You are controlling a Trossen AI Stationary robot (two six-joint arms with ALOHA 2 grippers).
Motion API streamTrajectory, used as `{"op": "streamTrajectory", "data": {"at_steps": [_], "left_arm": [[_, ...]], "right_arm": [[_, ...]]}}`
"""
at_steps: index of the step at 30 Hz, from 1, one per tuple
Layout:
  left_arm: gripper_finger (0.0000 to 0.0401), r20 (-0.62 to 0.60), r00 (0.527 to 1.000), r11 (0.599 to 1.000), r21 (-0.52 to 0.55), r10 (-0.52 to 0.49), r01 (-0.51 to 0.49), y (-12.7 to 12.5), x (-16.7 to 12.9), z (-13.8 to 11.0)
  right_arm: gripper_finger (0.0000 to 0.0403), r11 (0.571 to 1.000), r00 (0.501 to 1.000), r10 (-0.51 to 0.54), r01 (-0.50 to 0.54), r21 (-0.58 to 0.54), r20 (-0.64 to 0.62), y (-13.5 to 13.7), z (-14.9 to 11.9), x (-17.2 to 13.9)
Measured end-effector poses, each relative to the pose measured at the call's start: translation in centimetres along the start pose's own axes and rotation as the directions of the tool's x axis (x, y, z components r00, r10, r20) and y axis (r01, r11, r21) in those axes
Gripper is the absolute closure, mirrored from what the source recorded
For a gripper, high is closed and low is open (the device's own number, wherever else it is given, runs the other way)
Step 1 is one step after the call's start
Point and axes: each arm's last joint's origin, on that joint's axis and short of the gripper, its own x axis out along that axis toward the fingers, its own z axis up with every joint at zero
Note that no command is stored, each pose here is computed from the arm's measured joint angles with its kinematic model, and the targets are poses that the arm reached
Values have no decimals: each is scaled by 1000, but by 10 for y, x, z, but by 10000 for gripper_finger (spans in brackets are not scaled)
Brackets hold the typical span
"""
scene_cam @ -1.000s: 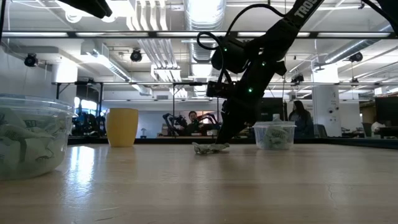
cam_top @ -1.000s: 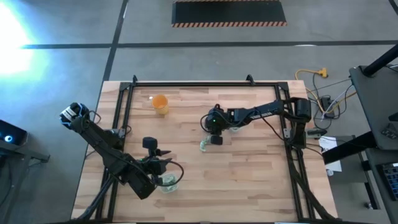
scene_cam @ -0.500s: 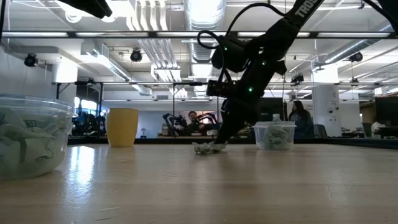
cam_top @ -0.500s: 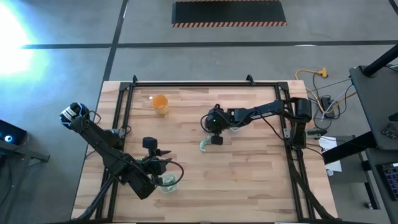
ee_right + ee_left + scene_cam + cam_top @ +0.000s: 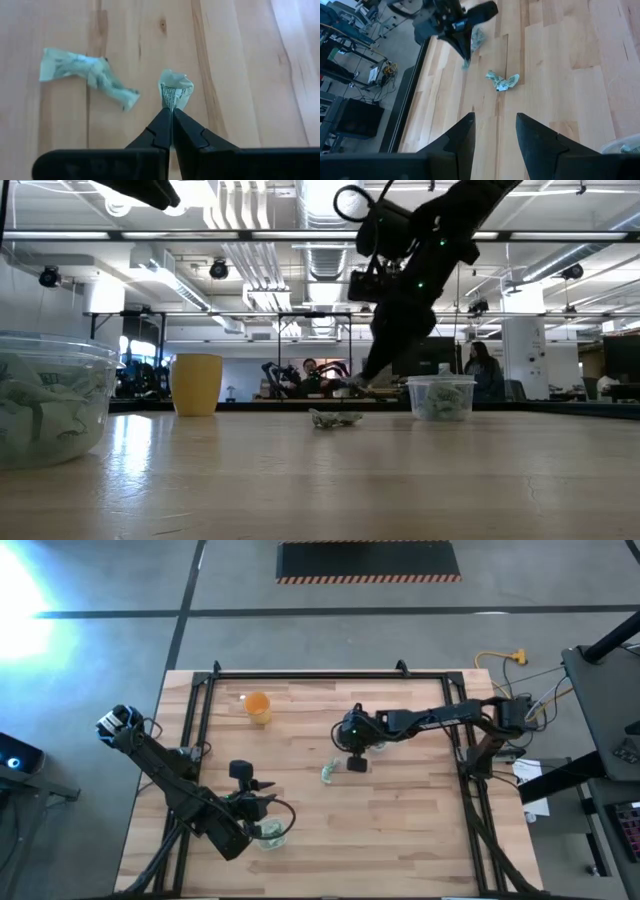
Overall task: Pick and place Stevia / Truvia into bins
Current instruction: Put the green stevia packet into the top transparent container
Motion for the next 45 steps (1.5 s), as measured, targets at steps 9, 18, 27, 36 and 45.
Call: {"op": "streamTrajectory", "data": {"at_steps": [9, 18, 27, 36, 45], "left_arm": [[276, -1, 1000, 1000, 1, 0, 0, 0, 0, 0], [276, -1, 1000, 1000, 1, 0, 0, 0, 0, -1], [276, -1, 1000, 1000, 1, 0, 0, 0, 0, -1], [276, 0, 1000, 1000, -3, 0, 0, 0, 1, 0], [276, -1, 1000, 1000, -1, 2, -2, 0, 1, -1]], "right_arm": [[394, 997, 997, -70, 69, 43, 23, 2, -20, -33], [394, 989, 993, -102, 94, 117, 63, 2, -50, -60], [394, 971, 984, -170, 160, 176, 47, 1, -81, -67], [394, 966, 982, -188, 184, 183, 3, -4, -91, -48], [394, 961, 980, -196, 198, 192, -33, -9, -94, -40]]}}
